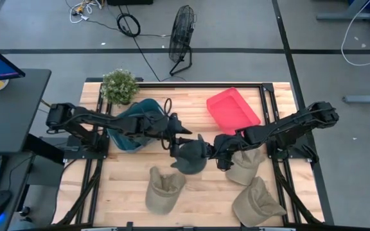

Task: Pick & Place hat
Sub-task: Put the black cap into the blue bin

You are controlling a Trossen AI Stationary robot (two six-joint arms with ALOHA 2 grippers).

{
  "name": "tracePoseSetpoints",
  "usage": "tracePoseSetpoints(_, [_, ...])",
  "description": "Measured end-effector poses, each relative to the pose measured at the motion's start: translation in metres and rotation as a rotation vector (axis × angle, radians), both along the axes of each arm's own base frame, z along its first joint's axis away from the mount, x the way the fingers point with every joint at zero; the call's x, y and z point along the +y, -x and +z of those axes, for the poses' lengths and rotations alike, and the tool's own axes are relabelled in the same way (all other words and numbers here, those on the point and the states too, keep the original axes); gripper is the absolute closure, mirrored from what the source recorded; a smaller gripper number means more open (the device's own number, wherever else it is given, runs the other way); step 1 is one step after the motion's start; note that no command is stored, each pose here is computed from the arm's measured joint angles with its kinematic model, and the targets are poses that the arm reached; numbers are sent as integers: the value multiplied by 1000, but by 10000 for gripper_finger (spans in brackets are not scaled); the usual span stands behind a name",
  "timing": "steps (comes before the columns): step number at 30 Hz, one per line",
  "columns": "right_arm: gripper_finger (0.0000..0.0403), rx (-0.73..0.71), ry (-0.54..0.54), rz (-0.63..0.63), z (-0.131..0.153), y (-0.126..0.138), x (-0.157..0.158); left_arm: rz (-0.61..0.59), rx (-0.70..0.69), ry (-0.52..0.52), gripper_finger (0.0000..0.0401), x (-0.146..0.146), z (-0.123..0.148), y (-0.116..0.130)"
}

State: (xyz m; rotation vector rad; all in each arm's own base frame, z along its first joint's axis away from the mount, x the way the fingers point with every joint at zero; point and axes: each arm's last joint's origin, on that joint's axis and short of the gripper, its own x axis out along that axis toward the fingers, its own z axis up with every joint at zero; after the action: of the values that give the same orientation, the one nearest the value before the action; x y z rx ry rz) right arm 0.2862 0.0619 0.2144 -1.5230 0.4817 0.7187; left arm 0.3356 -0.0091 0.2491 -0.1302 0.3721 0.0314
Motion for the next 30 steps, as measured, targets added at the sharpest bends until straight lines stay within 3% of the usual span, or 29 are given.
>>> tracePoseSetpoints(10, [399, -31, 3, 87, 2, -2, 1, -77, -41, -103, 238, -1, 0, -4])
tracePoseSetpoints(24, [396, -144, 30, 113, 10, -8, 2, -218, -53, -30, 240, -10, 1, -4])
tracePoseSetpoints(27, [396, -147, -12, 78, 11, -9, 2, -222, -55, -41, 259, -10, 1, -4])
tracePoseSetpoints(30, [392, -136, -91, 13, 11, -9, 2, -223, -49, -45, 302, -10, 0, -4])
